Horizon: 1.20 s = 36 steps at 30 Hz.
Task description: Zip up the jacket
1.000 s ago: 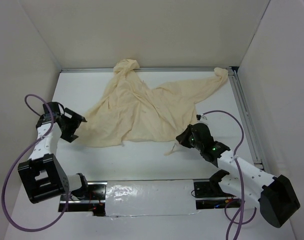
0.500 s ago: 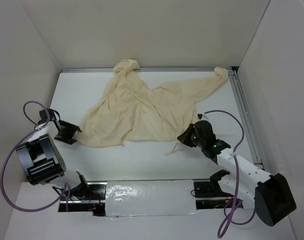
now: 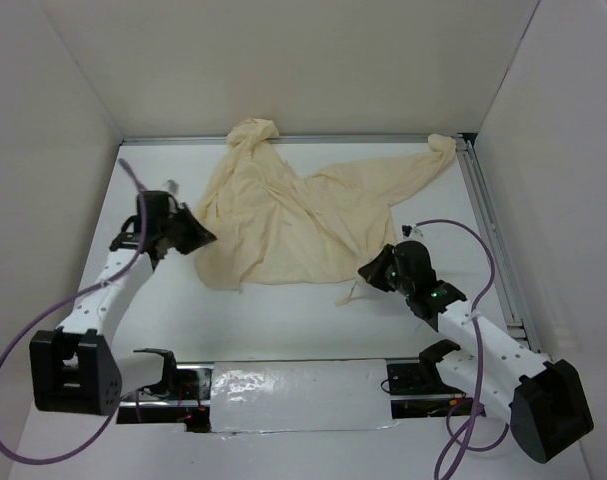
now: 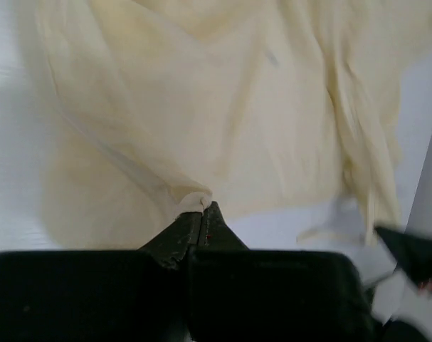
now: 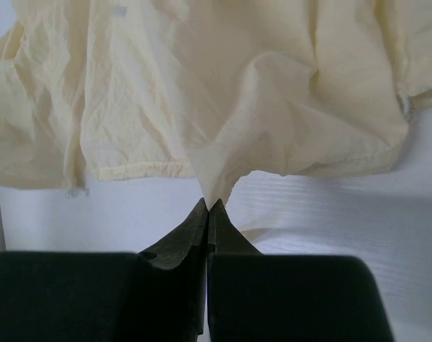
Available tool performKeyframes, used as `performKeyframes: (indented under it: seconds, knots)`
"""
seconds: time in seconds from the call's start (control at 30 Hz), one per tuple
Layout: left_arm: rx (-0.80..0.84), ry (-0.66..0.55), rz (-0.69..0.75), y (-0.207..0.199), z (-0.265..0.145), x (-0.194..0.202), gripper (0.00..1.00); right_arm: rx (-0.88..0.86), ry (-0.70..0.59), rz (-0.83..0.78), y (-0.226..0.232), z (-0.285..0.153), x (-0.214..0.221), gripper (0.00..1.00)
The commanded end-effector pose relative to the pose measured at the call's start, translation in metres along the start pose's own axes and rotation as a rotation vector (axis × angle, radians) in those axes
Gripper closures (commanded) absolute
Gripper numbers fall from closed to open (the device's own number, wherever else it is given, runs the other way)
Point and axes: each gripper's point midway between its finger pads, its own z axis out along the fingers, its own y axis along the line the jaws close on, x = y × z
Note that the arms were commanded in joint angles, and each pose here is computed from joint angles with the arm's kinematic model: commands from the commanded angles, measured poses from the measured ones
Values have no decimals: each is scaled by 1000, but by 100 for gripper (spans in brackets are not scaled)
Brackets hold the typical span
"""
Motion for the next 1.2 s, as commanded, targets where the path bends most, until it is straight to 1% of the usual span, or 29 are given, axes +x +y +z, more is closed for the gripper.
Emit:
performKeyframes:
  seconds: [0.0,0.03,0.07,0.1,0.13,0.17,0.2,0.23,0.27,0.3,0.33,0.37,0.4,0.43,0.47,0.5,0.53,0.6,0.7,0.77,0.87,0.9,0.93,0.97,1.03,1.07,1.1,1.13,1.17]
  knots:
    - [129,122,313,-62,-7,72,100,75,-59,14,-13,-1,-18,100]
    - [124,155,383,-69,-7,89,100,97,-57,20,-16,-1,-21,100]
    - [150,246,510,-91,-6,132,100,120,-51,22,-20,0,-20,100]
    - [102,286,588,-89,-5,152,100,139,-55,35,-24,0,-25,100]
    - [55,366,656,-84,5,179,100,155,-51,41,-26,0,-27,100]
    - [95,428,757,-103,-4,215,100,163,-42,45,-28,2,-26,100]
    - [91,486,829,-101,-6,236,100,170,-45,54,-31,2,-29,100]
    - [79,525,867,-99,-4,251,100,172,-43,58,-31,2,-29,100]
    - [59,583,926,-95,-1,277,94,172,-35,64,-32,3,-28,100]
    - [-11,614,910,-86,-3,285,79,173,-38,68,-32,3,-30,100]
    - [-77,603,906,-82,4,285,62,173,-39,67,-32,3,-31,100]
    - [-101,610,899,-80,3,285,49,168,-39,67,-31,2,-31,100]
    - [-148,611,878,-74,1,283,39,170,-43,67,-32,2,-33,100]
    - [-112,610,874,-80,-5,283,33,173,-44,66,-33,2,-32,100]
    - [-67,609,873,-87,-11,283,23,173,-48,65,-33,2,-33,100]
    - [-21,601,882,-93,-15,282,1,172,-47,61,-35,2,-33,100]
    - [101,613,866,-109,-31,285,1,167,-48,61,-33,2,-33,100]
    - [207,574,839,-125,-51,277,1,151,-42,52,-31,2,-33,100]
    - [253,550,771,-121,-58,262,1,114,-57,24,-24,0,-35,100]
    - [214,544,714,-110,-53,254,1,98,-62,6,-21,-1,-35,100]
    - [123,536,589,-87,-40,232,1,73,-42,-39,-13,-5,-30,100]
    - [89,519,523,-77,-30,216,1,82,-27,-50,-14,-4,-27,100]
    - [121,520,486,-80,-28,209,1,118,-31,-47,-18,-4,-26,100]
    - [119,501,448,-76,-22,197,1,157,-6,-41,-25,-3,-21,100]
    - [129,471,424,-78,-16,185,1,237,18,-8,-38,-3,-12,100]
    - [118,453,400,-78,-11,175,1,277,34,5,-45,-2,-8,97]
    - [115,448,394,-77,-9,172,1,323,24,30,-52,-2,-8,88]
    - [110,437,381,-77,-5,166,1,370,36,37,-60,-5,-5,81]
    - [96,436,362,-73,0,161,1,399,39,35,-65,-7,-4,65]
